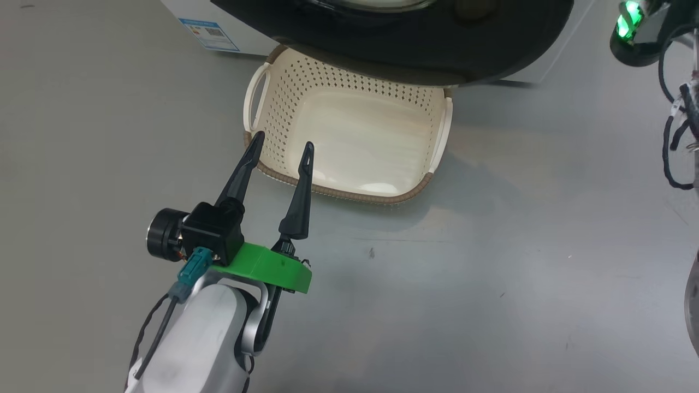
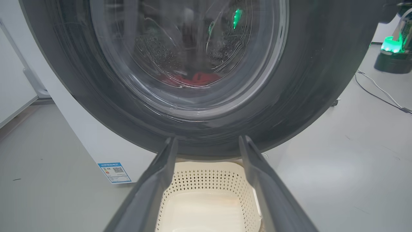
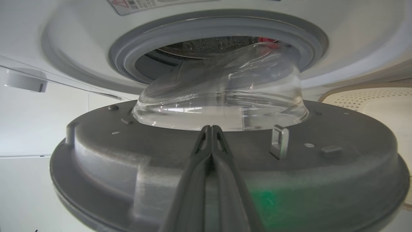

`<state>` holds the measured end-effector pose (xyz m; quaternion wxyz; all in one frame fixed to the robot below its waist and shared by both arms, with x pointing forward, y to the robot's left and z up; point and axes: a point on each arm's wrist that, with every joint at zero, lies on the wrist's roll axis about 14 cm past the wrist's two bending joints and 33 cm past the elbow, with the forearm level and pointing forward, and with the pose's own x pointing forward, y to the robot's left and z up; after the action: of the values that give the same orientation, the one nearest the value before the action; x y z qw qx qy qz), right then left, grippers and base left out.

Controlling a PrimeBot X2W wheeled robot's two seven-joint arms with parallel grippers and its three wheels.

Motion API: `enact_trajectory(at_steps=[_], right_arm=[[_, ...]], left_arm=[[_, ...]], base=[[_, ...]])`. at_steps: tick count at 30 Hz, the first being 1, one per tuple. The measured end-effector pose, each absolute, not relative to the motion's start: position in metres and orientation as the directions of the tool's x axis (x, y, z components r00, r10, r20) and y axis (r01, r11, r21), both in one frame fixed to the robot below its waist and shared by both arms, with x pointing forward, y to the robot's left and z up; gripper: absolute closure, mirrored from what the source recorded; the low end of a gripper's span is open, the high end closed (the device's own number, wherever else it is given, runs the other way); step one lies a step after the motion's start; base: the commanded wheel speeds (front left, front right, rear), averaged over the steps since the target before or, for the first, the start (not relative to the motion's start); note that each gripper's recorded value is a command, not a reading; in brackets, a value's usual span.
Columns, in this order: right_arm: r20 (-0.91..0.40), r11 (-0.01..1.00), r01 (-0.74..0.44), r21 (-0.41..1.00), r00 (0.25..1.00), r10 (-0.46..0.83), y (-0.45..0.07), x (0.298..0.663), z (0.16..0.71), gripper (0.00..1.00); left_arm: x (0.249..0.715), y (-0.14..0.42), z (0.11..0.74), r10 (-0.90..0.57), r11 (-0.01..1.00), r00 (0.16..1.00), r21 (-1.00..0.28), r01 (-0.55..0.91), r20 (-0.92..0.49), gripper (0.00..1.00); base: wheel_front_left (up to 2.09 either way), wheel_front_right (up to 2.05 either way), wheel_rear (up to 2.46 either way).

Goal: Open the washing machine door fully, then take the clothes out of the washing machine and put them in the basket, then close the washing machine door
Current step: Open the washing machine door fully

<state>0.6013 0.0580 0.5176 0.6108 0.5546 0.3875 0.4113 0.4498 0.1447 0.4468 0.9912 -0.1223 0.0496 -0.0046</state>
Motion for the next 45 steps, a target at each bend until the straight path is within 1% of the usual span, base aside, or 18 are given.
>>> enact_trajectory(at_steps=[11,19,45], right_arm=[[-0.025,0.035,-0.031,0.999,0.284,0.958,0.07,0.556,0.513,1.0],[-0.011,0.011,0.001,1.0,0.256,0.967,0.077,0.528,0.515,1.0],[-0.001,-0.002,0.037,0.999,0.088,0.996,0.118,0.441,0.516,1.0]], left_arm=[[0.433,0.143,0.454,-0.016,0.968,0.995,-0.251,-0.008,-0.095,0.0],[0.421,0.146,0.462,-0.005,0.967,0.997,-0.254,-0.016,-0.082,0.0],[0.379,0.171,0.481,0.084,0.964,0.995,-0.246,-0.095,-0.054,0.0]], base=[[0.0,0.0,0.0],[0.0,0.0,0.0],[0.0,0.0,0.0]])
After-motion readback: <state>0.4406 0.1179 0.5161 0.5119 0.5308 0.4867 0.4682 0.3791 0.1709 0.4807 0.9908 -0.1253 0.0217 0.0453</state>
